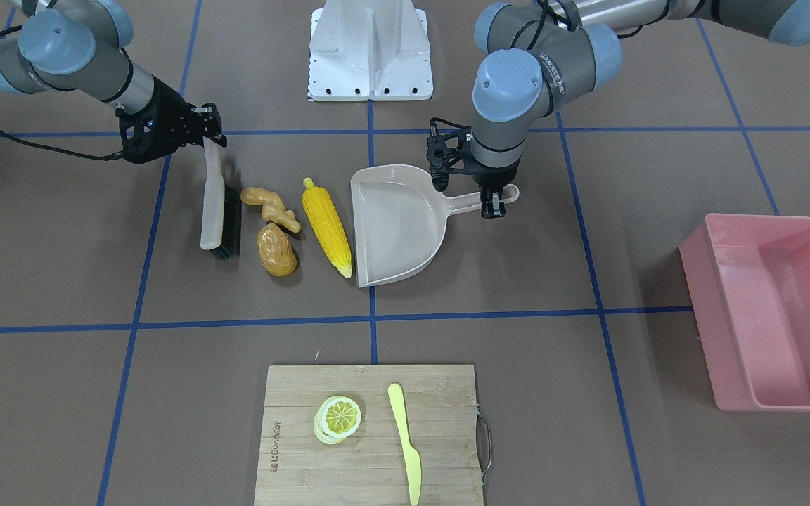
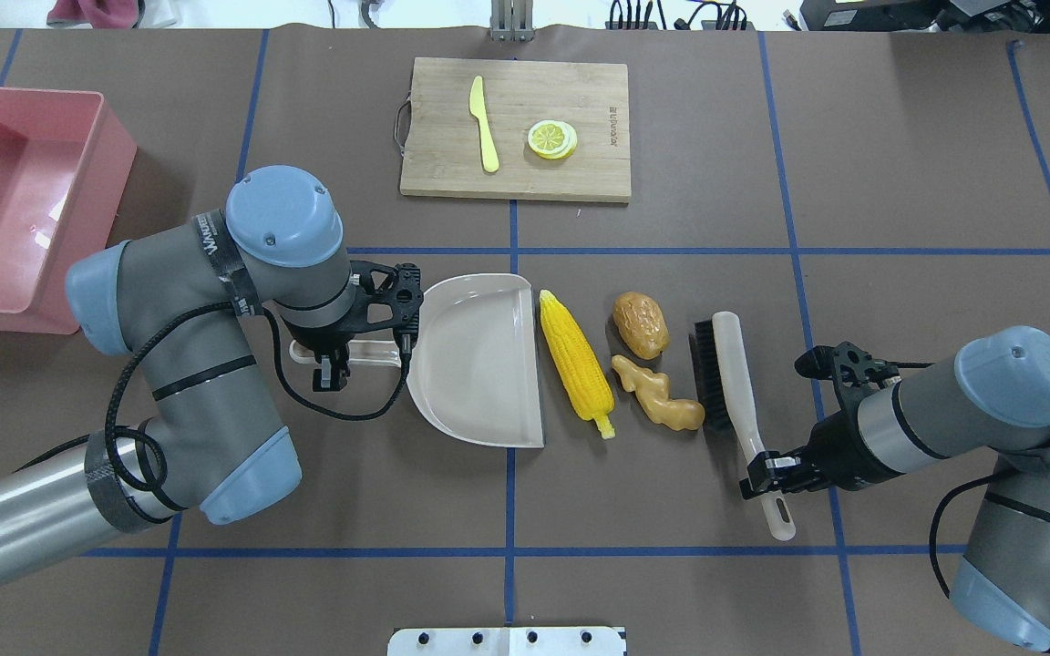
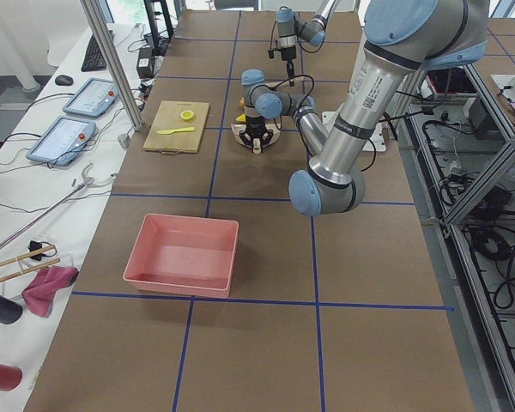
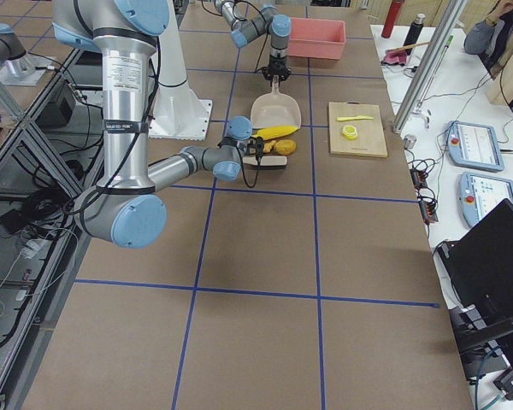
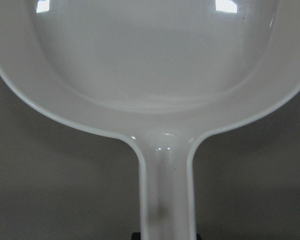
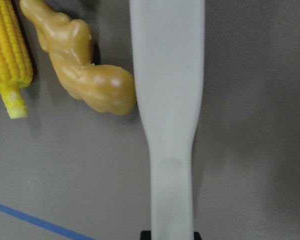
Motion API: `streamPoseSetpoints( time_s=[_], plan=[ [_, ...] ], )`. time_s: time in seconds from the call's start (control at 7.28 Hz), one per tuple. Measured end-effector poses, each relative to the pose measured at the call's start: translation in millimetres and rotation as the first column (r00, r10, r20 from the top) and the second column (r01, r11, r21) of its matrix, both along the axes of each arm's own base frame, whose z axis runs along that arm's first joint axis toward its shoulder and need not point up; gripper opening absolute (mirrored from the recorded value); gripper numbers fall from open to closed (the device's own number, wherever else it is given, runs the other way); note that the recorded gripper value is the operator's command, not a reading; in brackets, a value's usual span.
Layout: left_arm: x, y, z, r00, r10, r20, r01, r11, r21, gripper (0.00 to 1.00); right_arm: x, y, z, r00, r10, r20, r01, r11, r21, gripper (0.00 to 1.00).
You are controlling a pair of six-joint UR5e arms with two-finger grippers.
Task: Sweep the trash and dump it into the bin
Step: 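Sweep the corn, potato and ginger into the dustpan with the right gripper's brush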
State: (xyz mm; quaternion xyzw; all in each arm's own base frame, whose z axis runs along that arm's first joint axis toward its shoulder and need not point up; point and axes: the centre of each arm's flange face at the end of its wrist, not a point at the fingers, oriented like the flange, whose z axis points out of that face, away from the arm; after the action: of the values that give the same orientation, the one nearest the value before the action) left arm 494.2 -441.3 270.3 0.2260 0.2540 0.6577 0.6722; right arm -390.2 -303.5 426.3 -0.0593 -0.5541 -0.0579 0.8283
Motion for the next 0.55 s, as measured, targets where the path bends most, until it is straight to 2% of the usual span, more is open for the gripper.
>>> streamPoseSetpoints(
  time_s=[0.55],
  plan=[
    [0, 0, 0, 1.0, 0.0, 0.0, 0.0, 1.0, 0.0, 0.0, -38, -17, -36, 1.0, 0.0, 0.012, 0.001, 1.0, -0.026, 0.0]
  ],
)
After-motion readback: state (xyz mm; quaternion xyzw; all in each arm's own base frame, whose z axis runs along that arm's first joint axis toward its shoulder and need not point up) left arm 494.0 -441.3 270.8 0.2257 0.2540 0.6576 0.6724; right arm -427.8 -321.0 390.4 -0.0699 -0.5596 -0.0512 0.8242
